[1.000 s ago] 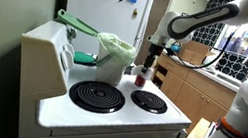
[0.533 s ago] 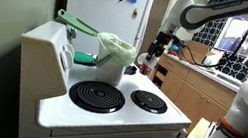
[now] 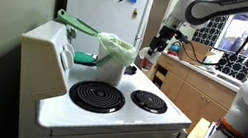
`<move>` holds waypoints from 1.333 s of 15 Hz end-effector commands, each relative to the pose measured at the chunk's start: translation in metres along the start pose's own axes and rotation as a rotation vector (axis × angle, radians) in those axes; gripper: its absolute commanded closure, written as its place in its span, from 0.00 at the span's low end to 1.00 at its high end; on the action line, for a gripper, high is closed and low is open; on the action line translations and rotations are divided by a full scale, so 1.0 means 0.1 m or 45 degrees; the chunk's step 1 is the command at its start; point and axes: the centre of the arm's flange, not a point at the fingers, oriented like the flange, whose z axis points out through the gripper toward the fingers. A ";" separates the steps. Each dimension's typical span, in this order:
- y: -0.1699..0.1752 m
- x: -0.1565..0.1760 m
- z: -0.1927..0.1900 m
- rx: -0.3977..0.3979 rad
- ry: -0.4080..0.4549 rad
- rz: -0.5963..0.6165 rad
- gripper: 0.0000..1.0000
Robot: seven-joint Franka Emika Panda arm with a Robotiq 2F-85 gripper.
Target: Use the paper towel to lift the coke can and throw it in the bin
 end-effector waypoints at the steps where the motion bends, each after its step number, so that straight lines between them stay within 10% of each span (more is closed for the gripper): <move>1: 0.00 -0.02 -0.65 -0.024 0.171 -0.033 0.54; 4: -0.04 0.05 -1.03 -0.023 0.320 -0.077 0.54; 9: -0.18 0.30 -1.17 0.301 0.502 -0.113 0.54; 12: -0.24 0.45 -0.96 0.499 0.460 -0.087 0.54; 20: -0.22 0.80 -0.41 0.496 0.341 -0.115 0.54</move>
